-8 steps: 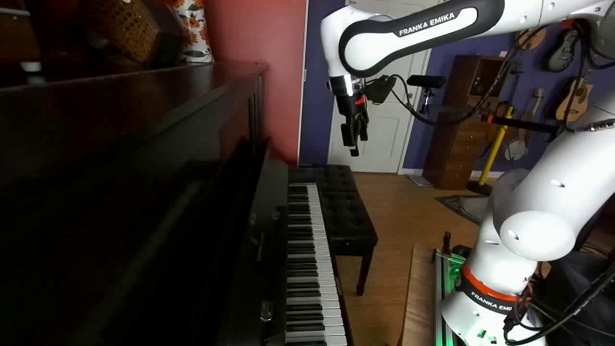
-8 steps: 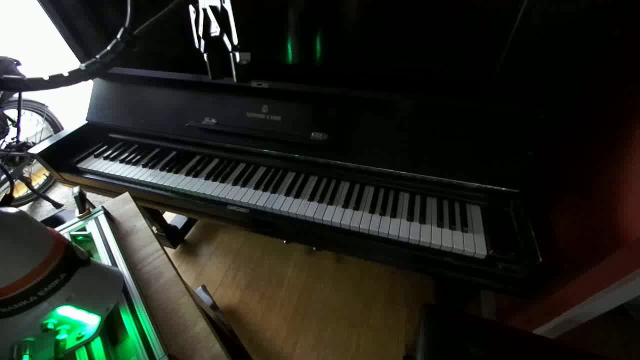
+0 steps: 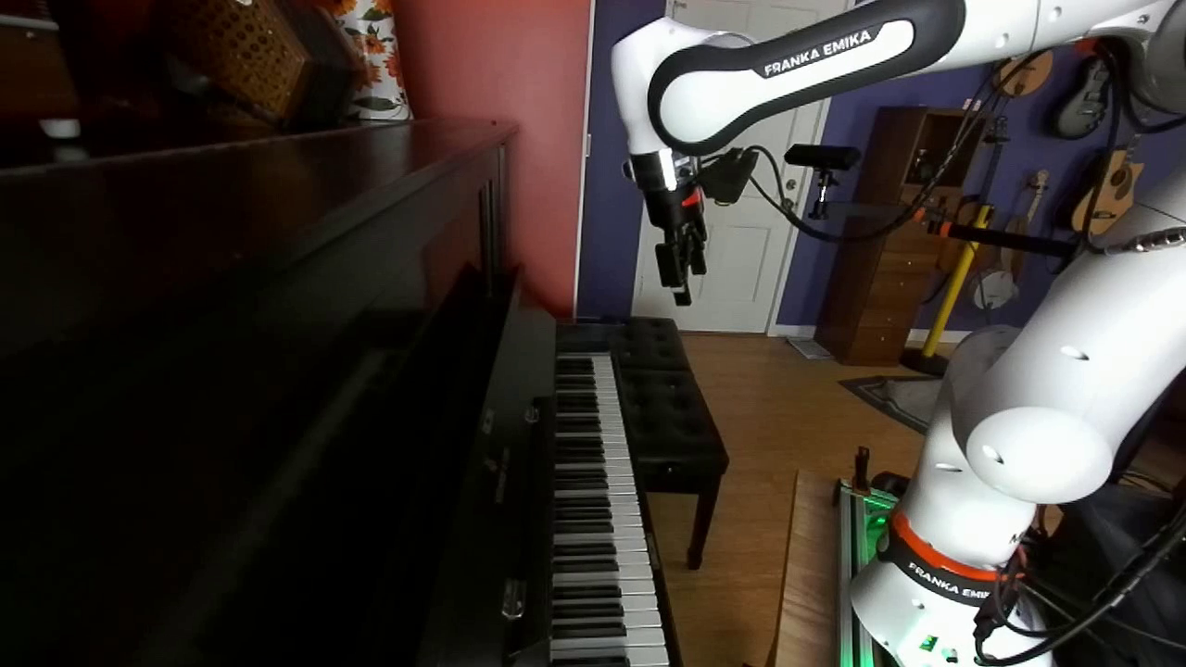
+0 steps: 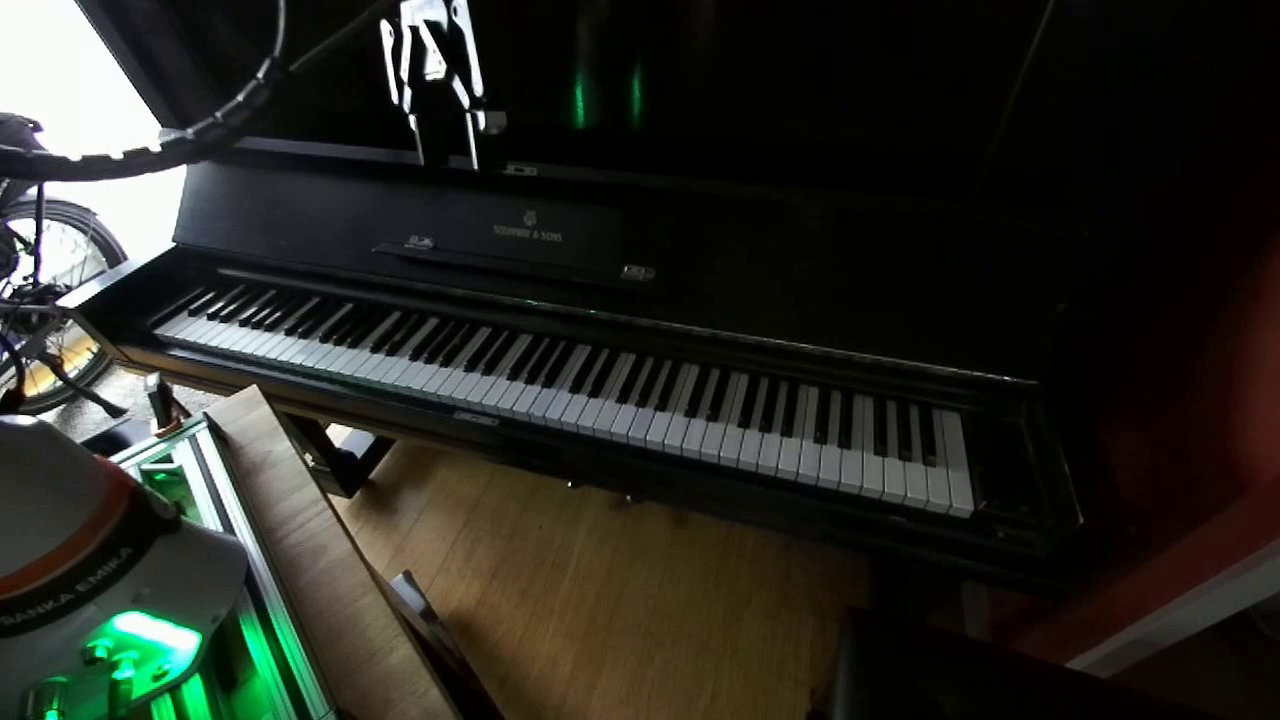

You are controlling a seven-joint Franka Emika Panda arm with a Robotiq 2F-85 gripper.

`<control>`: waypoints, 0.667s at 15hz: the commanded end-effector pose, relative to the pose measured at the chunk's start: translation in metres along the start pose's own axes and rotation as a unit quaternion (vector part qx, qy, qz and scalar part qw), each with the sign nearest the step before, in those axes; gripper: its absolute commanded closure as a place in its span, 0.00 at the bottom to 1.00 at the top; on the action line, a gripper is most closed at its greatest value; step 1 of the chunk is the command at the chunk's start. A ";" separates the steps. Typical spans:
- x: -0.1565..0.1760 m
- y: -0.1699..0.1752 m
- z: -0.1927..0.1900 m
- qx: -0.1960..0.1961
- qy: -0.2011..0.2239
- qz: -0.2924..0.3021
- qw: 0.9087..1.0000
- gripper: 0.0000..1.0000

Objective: Push the black key on the piano

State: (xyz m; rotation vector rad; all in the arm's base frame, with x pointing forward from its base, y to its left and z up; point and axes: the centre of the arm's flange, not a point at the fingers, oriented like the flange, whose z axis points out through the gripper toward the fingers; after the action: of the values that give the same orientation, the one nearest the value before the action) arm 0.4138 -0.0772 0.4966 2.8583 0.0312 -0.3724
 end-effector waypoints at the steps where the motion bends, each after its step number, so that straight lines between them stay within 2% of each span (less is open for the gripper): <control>1: 0.046 0.011 0.031 -0.018 -0.043 -0.052 0.998 0.00; 3: 0.067 0.024 0.052 -0.025 -0.047 -0.076 0.996 0.00; 7: 0.106 0.058 0.103 -0.023 -0.023 -0.110 0.993 0.00; 10: 0.132 0.085 0.144 0.004 0.008 -0.105 0.994 0.00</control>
State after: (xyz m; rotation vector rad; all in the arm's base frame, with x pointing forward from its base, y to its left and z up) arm 0.4873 -0.1640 0.3813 2.8267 0.3305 -0.4278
